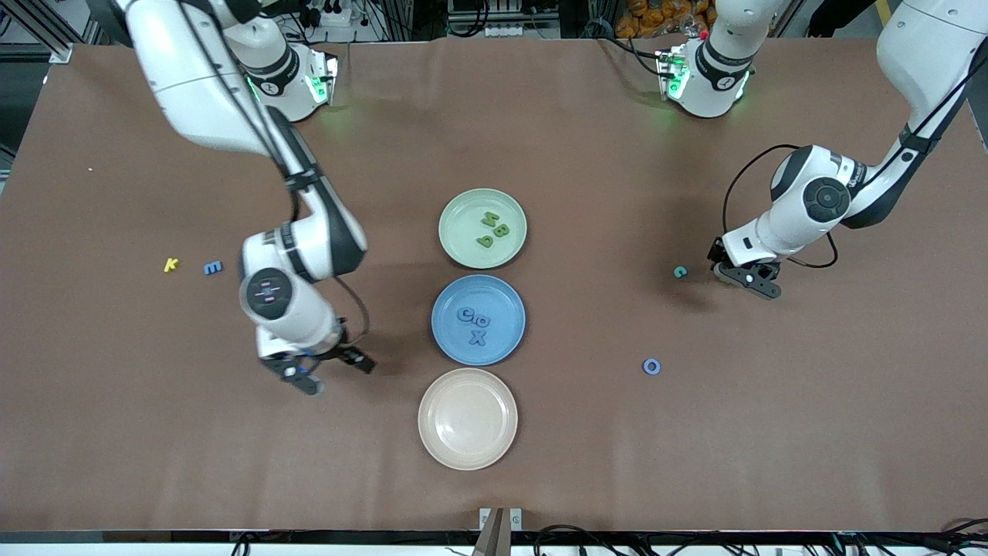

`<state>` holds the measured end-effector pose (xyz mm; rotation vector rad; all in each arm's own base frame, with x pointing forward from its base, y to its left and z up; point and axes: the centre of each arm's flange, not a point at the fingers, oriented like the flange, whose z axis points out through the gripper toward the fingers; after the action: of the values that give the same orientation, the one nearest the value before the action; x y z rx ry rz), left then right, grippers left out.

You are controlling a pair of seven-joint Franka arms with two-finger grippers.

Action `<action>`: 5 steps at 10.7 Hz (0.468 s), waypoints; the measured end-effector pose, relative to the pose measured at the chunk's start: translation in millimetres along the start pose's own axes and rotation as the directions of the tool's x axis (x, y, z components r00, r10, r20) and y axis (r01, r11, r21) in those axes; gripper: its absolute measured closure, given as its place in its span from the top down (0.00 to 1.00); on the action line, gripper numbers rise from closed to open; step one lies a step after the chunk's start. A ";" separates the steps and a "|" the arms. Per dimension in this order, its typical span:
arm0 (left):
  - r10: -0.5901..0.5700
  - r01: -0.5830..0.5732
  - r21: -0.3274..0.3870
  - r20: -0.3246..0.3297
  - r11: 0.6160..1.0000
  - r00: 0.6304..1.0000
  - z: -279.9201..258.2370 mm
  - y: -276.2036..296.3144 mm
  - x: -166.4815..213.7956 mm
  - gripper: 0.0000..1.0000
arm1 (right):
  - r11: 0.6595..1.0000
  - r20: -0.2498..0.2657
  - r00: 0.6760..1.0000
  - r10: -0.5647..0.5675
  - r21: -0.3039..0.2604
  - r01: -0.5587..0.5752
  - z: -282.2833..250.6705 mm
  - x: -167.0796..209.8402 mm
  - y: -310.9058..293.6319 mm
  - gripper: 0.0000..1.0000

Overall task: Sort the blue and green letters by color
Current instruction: 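Grasp green n with the left gripper while the right gripper returns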

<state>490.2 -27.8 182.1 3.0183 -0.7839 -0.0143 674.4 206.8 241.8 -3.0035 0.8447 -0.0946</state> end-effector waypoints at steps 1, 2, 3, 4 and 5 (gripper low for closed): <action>-0.001 0.001 -0.004 -0.001 1.000 1.000 1.1 -0.5 0.4 0.57 | 1.000 0.001 1.000 0.021 -0.007 -0.021 -4.8 29.9 35.9 1.00; -0.003 0.003 -0.008 -0.001 1.000 1.000 2.4 -0.9 0.7 0.53 | 0.998 0.003 0.998 0.056 -0.014 -0.056 -10.7 57.7 73.9 1.00; -0.006 0.006 -0.012 -0.001 1.000 1.000 3.6 -2.0 0.6 0.45 | 0.994 0.012 0.995 0.102 -0.027 -0.101 -14.7 79.1 110.0 1.00; -0.009 0.009 -0.013 0.000 1.000 1.000 4.7 -3.5 0.1 0.40 | 0.988 0.022 0.988 0.151 -0.041 -0.150 -16.5 95.4 145.3 1.00; -0.012 0.012 -0.012 -0.001 1.000 1.000 4.7 -5.6 0.0 0.35 | 0.979 0.028 0.980 0.196 -0.052 -0.195 -16.9 108.1 178.4 1.00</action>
<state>492.8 -23.0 177.3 3.0114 -0.7623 -0.0173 672.6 -1.9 258.0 -2.9370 1.1488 -0.0203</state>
